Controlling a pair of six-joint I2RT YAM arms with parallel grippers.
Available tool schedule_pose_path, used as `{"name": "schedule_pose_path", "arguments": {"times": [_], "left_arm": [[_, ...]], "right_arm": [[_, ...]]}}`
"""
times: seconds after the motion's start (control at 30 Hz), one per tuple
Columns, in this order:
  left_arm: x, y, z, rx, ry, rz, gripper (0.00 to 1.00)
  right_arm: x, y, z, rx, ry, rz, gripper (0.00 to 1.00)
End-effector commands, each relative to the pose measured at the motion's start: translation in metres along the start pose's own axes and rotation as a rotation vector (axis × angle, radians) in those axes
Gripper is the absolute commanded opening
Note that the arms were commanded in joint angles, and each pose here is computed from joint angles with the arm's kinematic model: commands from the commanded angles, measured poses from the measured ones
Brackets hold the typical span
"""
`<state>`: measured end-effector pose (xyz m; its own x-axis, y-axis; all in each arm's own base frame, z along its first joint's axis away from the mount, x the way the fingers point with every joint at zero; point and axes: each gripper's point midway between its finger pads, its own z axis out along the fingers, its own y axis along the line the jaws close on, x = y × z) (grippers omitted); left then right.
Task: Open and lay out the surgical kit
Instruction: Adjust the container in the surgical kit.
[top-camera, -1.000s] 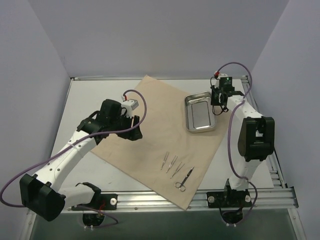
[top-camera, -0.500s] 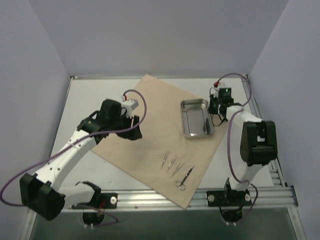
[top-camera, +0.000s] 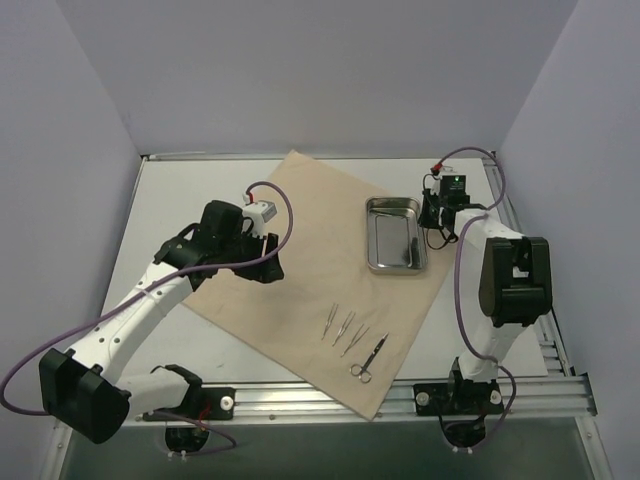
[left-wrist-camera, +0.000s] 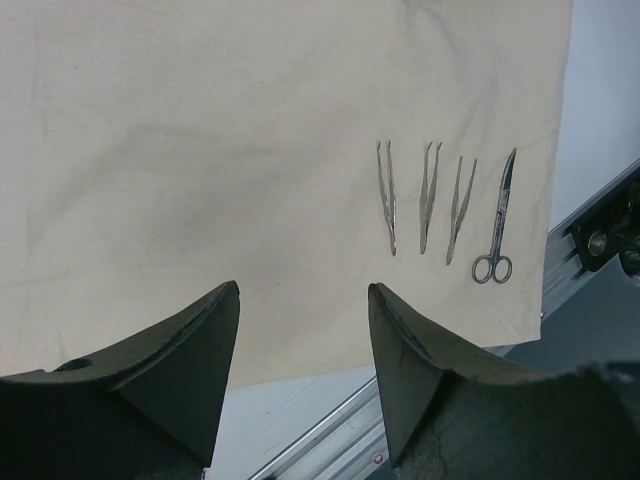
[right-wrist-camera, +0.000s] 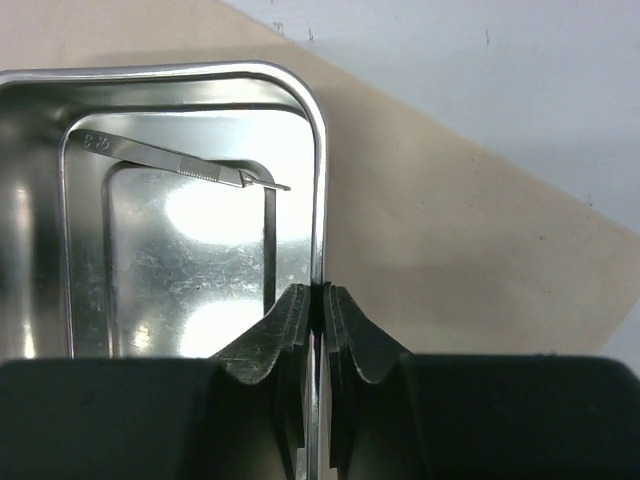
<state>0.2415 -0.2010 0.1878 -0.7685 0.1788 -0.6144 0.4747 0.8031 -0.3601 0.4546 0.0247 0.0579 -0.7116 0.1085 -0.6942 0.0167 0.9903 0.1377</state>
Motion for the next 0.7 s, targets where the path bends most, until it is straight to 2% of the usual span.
{"name": "schedule_pose_path", "arguments": {"times": [0.0,0.03,0.13,0.2,0.23,0.37,0.53,0.67], "left_arm": [[-0.015,-0.004,-0.006,0.013,-0.056,0.013,0.63],[-0.016,-0.003,-0.006,0.011,-0.055,0.013,0.63],[-0.017,-0.004,-0.003,0.015,-0.050,0.014,0.63],[-0.017,-0.004,-0.002,0.021,-0.048,0.014,0.63],[-0.017,-0.004,-0.002,0.021,-0.050,0.014,0.63],[-0.015,-0.004,-0.001,0.020,-0.043,0.017,0.63],[-0.011,-0.004,-0.002,0.025,-0.040,0.012,0.63],[-0.009,-0.004,-0.002,0.024,-0.040,0.012,0.63]], "right_arm": [[-0.001,0.006,0.000,-0.002,0.045,0.000,0.01],[-0.001,0.005,-0.001,0.006,0.050,0.004,0.03],[-0.001,0.005,-0.007,0.023,0.072,0.023,0.19],[0.002,0.006,-0.008,0.032,0.087,0.026,0.35],[0.002,0.005,-0.008,0.038,0.089,0.026,0.46],[-0.001,-0.001,-0.013,0.075,0.103,0.009,0.62],[-0.056,0.006,-0.031,0.112,0.008,-0.089,0.64],[-0.070,0.029,-0.024,0.039,0.014,-0.198,0.67]]}}
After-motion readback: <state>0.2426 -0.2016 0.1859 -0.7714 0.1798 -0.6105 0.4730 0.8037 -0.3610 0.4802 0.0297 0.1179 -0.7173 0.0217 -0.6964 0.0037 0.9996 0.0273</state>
